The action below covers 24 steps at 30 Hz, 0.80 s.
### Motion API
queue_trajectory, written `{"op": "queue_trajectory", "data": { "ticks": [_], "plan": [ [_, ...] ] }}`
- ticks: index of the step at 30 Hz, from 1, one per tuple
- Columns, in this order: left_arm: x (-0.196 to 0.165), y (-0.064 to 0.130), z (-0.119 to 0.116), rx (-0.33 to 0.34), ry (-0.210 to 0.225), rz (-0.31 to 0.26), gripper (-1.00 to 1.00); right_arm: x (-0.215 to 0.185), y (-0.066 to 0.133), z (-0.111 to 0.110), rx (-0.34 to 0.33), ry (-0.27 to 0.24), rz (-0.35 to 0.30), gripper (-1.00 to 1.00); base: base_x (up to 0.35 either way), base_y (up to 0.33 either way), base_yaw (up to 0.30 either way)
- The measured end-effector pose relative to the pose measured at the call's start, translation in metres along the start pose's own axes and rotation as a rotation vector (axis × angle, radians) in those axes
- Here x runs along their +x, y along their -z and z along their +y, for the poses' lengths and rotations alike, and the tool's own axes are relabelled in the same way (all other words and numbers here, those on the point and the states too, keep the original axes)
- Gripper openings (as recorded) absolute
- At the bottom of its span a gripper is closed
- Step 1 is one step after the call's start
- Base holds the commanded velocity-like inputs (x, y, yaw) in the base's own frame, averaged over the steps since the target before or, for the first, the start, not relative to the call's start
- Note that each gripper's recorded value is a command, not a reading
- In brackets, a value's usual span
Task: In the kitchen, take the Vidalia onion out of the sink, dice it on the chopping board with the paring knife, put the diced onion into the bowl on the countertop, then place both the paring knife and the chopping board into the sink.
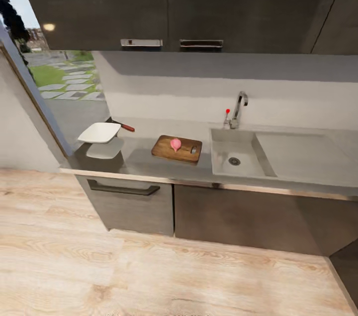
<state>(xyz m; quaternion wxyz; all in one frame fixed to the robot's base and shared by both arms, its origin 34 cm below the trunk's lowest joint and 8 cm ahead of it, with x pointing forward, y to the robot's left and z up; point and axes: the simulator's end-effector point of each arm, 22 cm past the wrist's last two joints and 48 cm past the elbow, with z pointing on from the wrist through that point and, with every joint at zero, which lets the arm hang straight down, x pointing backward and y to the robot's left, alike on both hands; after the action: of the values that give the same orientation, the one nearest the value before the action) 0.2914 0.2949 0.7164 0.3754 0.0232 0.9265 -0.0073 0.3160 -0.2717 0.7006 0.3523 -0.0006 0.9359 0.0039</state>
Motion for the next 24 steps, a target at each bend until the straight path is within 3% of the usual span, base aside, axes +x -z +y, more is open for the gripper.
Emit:
{"op": "queue_trajectory", "data": {
  "ticks": [12, 24],
  "plan": [
    [0.0034, 0.0009, -0.0005, 0.002, 0.000, 0.009, 1.00, 0.0024, 0.0005, -0.0001, 0.000, 0.000, 0.006, 1.00, 0.043, 0.287, 0.238],
    [0.0026, 0.0006, -0.0015, 0.006, -0.003, 0.008, 1.00, 0.0008, 0.0005, -0.0001, 0.000, 0.000, 0.001, 1.00, 0.123, 0.279, -0.043]
  ]
}}
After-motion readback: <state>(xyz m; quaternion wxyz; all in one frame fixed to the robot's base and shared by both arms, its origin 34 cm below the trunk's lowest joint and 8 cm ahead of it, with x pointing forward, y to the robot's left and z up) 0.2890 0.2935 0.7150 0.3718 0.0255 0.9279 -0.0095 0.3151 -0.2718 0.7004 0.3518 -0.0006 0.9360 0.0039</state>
